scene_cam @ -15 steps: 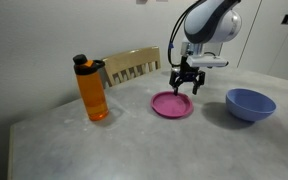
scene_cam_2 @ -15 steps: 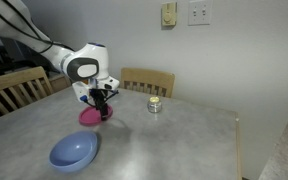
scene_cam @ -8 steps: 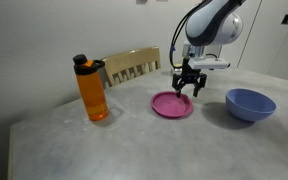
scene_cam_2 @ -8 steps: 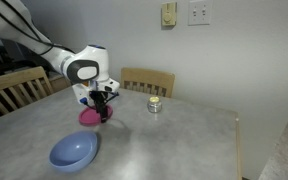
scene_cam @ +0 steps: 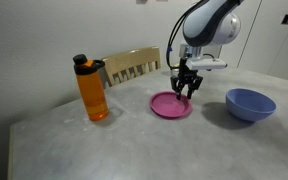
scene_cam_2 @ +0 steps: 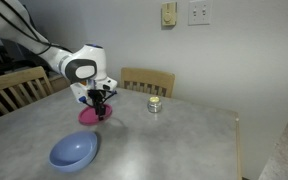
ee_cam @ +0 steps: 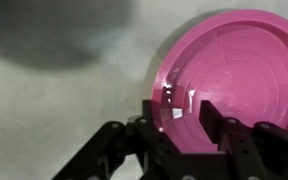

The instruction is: Put the pink plate on the blue bowl, remove the pink plate and put it back on the the blue bowl

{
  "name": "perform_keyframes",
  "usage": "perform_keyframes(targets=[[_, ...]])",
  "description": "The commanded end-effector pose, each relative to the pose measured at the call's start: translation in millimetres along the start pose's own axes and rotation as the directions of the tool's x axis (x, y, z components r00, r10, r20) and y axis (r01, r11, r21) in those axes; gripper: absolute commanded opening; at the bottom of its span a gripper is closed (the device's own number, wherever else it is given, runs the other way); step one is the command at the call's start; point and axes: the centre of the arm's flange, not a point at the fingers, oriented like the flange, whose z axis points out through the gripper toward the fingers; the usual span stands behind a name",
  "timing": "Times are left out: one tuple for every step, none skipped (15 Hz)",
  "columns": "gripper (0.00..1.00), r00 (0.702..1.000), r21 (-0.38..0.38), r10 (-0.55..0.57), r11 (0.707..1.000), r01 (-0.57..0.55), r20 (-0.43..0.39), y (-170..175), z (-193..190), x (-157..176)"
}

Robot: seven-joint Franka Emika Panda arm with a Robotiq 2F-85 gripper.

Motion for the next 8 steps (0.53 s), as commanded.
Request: perform_keyframes(targets=[[0.58, 0.999, -0.015, -0.032, 0.999, 0.031, -0.015, 1, 2, 1], [0.59, 0.999, -0.02, -0.029, 0.999, 0.029, -0.018, 3, 1, 1], [0.6, 0.999, -0.027, -0.026, 0.999, 0.026, -0.022, 5, 0, 1], [0.6, 0.999, -0.036, -0.024, 0.999, 0.024, -0.025, 8, 0, 1], [0.6, 0.999, -0.046, -0.02, 0.999, 0.019, -0.027, 11, 0, 2], [0.56, 0.999, -0.053, -0.019, 0.998, 0.017, -0.031, 15, 1, 3], [0.54, 0.999, -0.057, -0.02, 0.998, 0.018, -0.033, 17, 1, 4], [0.48, 0.999, -0.059, -0.021, 0.998, 0.019, -0.036, 20, 1, 5]])
